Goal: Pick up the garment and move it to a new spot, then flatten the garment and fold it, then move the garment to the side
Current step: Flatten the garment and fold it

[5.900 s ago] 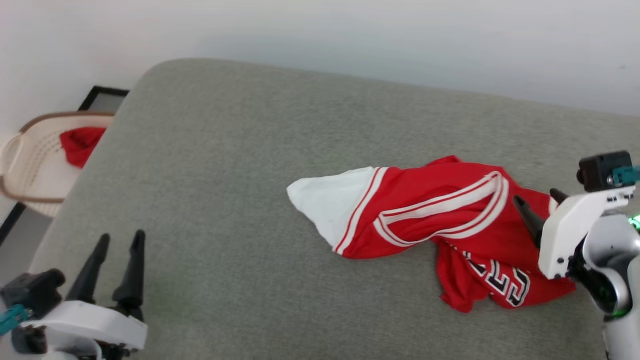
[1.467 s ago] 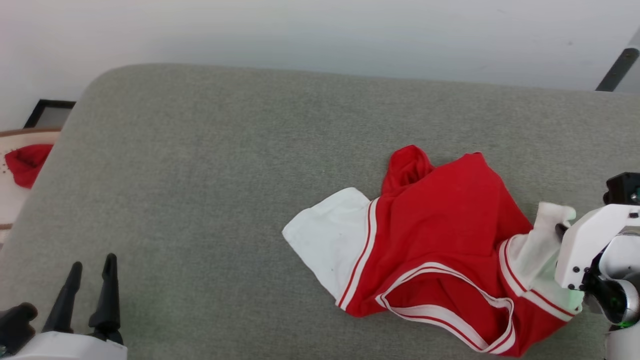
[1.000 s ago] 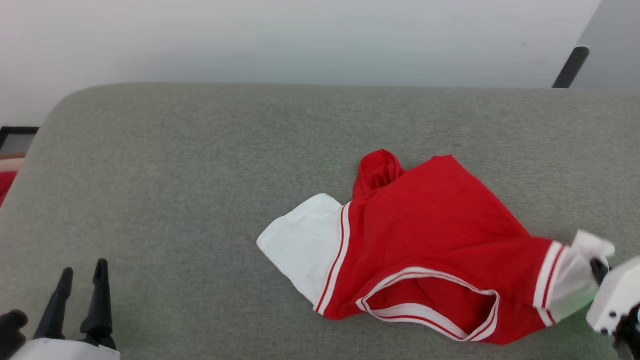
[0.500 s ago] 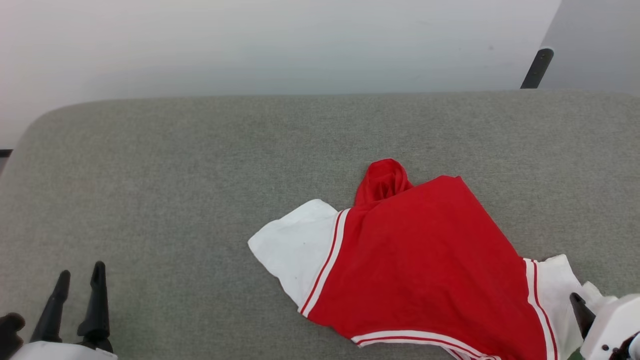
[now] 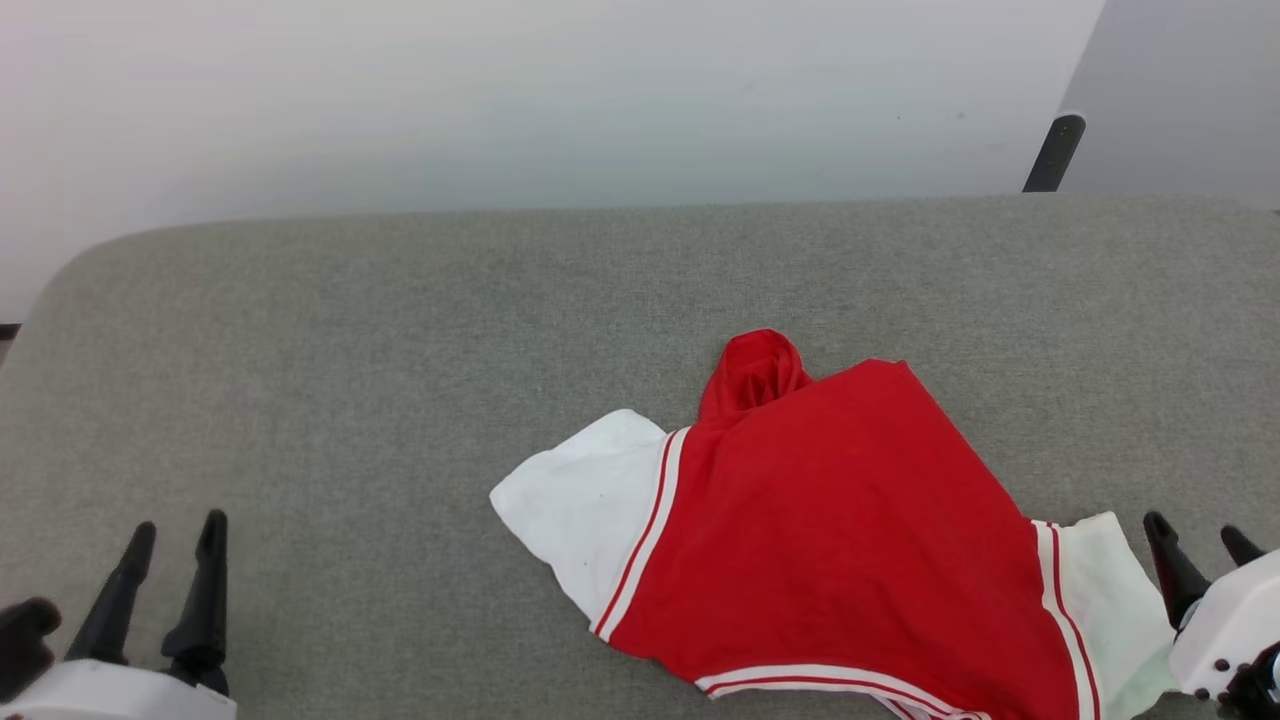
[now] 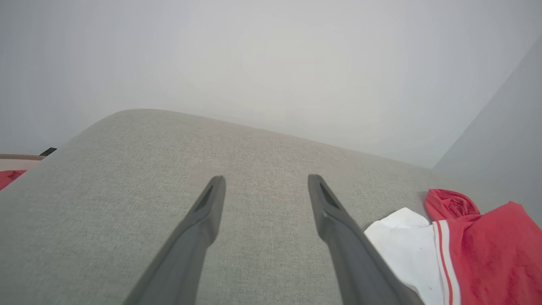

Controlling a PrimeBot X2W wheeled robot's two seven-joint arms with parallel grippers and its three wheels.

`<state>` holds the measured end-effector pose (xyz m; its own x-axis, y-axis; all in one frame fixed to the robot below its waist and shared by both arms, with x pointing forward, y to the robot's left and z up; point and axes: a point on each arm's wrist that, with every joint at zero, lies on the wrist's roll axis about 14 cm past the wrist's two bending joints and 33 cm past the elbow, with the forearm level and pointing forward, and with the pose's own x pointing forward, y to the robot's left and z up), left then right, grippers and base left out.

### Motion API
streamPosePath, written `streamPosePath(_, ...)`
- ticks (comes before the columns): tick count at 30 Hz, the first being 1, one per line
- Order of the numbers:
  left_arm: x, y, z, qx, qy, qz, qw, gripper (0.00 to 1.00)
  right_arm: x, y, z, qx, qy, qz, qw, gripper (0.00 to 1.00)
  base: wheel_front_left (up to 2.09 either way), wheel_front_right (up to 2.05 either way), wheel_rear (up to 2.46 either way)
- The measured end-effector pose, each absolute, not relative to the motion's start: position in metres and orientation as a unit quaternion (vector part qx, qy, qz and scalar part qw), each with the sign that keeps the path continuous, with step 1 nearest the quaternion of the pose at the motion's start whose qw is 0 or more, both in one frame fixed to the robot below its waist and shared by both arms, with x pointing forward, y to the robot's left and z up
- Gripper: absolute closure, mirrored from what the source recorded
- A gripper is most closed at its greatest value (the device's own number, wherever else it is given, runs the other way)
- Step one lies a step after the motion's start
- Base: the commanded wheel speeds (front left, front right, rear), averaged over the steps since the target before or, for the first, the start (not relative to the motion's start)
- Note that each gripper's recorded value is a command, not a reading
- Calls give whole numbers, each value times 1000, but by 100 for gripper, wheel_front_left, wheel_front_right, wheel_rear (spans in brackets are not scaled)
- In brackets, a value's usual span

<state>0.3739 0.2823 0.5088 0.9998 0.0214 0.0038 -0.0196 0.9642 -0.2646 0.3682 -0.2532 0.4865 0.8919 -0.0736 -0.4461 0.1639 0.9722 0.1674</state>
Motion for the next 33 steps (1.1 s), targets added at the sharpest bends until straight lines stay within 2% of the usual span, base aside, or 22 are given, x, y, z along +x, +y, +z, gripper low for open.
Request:
streamPosePath(5,381,269,517,-136,16,-23,990,0,375,-243,510,100,168,-44,980,0,0,0,0)
streamPosePath(12,391,237,521,-137,87,-92,982,0,377,-228,524,107,132,-19,985,0,0,0,0)
streamPosePath(18,399,214,517,-122,174,-143,967,0,379,-225,526,101,128,-10,987,0,0,0,0)
streamPosePath(24,404,190,500,-117,271,-181,938,0,382,-225,528,100,122,-6,988,0,0,0,0)
streamPosePath(33,420,160,478,-96,345,-219,908,0,384,-233,517,104,130,-19,986,0,0,0,0)
